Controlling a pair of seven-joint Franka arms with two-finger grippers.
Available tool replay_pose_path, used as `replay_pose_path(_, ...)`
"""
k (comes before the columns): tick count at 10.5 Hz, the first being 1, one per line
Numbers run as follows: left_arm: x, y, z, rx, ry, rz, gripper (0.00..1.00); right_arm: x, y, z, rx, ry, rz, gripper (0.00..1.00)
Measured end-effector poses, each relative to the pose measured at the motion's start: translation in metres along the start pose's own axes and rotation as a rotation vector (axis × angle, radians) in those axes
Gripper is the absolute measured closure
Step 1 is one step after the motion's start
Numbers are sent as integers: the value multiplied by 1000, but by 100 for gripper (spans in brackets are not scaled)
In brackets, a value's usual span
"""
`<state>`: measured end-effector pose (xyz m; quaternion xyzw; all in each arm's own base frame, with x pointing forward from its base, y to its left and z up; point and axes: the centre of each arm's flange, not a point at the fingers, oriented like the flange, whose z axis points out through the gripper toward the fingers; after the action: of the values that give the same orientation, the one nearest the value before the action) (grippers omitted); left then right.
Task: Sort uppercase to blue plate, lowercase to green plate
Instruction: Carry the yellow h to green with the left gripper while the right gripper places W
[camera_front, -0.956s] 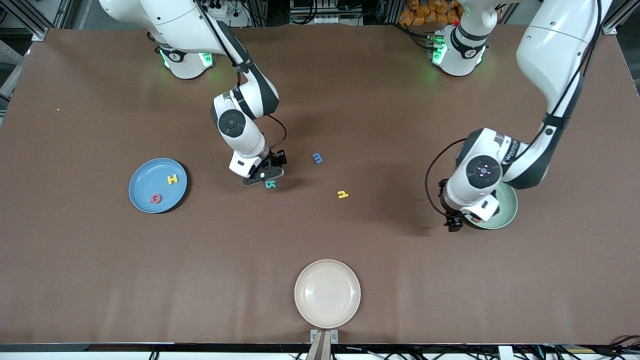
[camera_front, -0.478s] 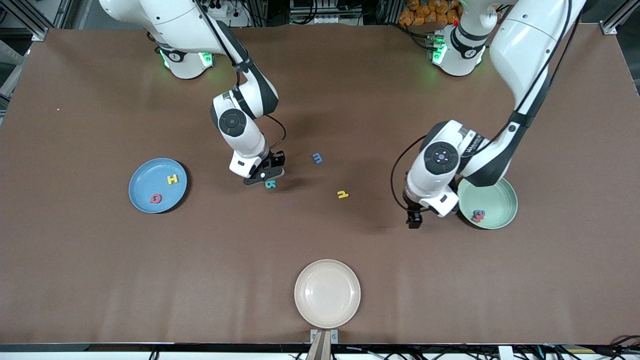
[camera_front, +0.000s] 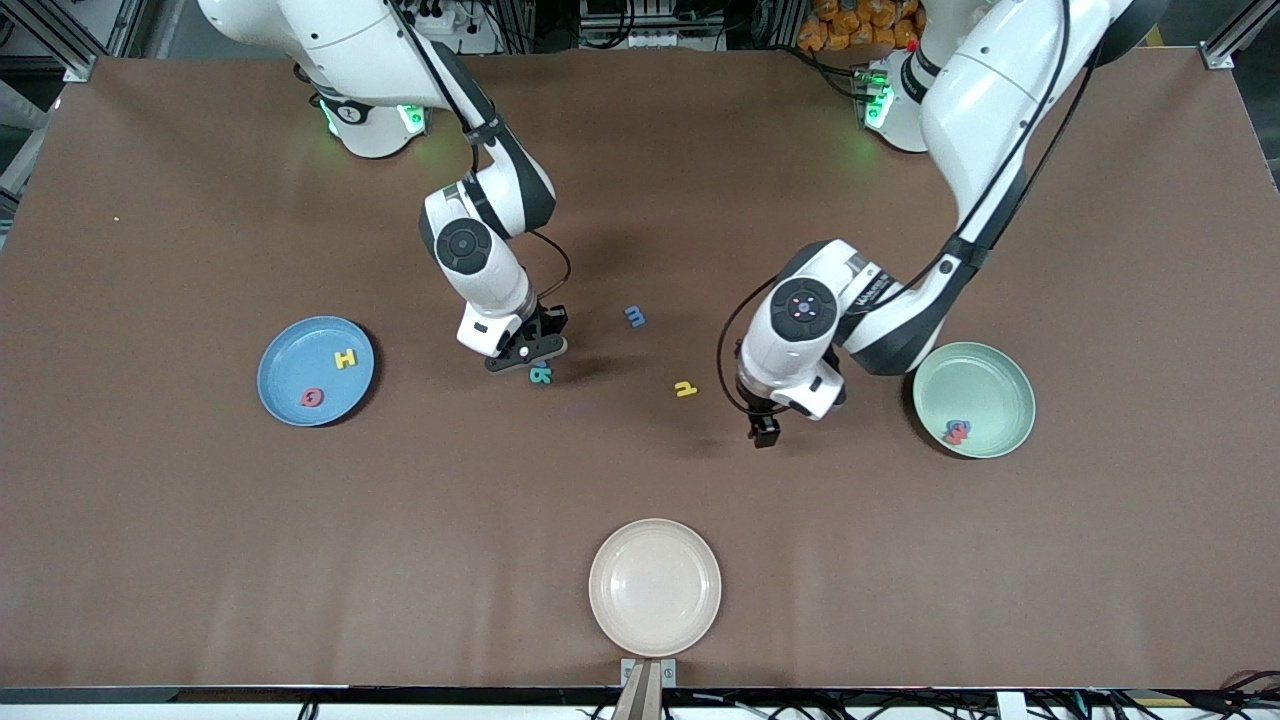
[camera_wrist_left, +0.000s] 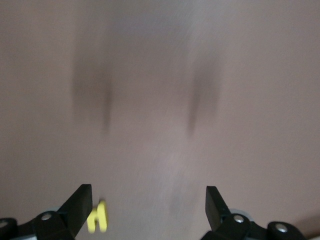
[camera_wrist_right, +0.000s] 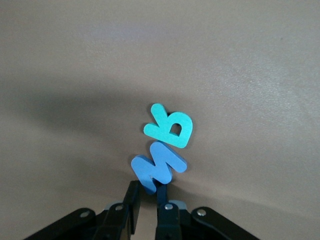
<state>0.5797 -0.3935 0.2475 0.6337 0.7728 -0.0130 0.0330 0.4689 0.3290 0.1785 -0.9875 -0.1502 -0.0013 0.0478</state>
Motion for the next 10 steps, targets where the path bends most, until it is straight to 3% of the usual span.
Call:
replay_pose_path(4,-47,-36,33,39,-9,-49,0,1,2,0,-2,1,2,85)
replay_pose_path(10,-54,-47,66,78,6,-40,0,2,2,-1,-4,-5,-2,90)
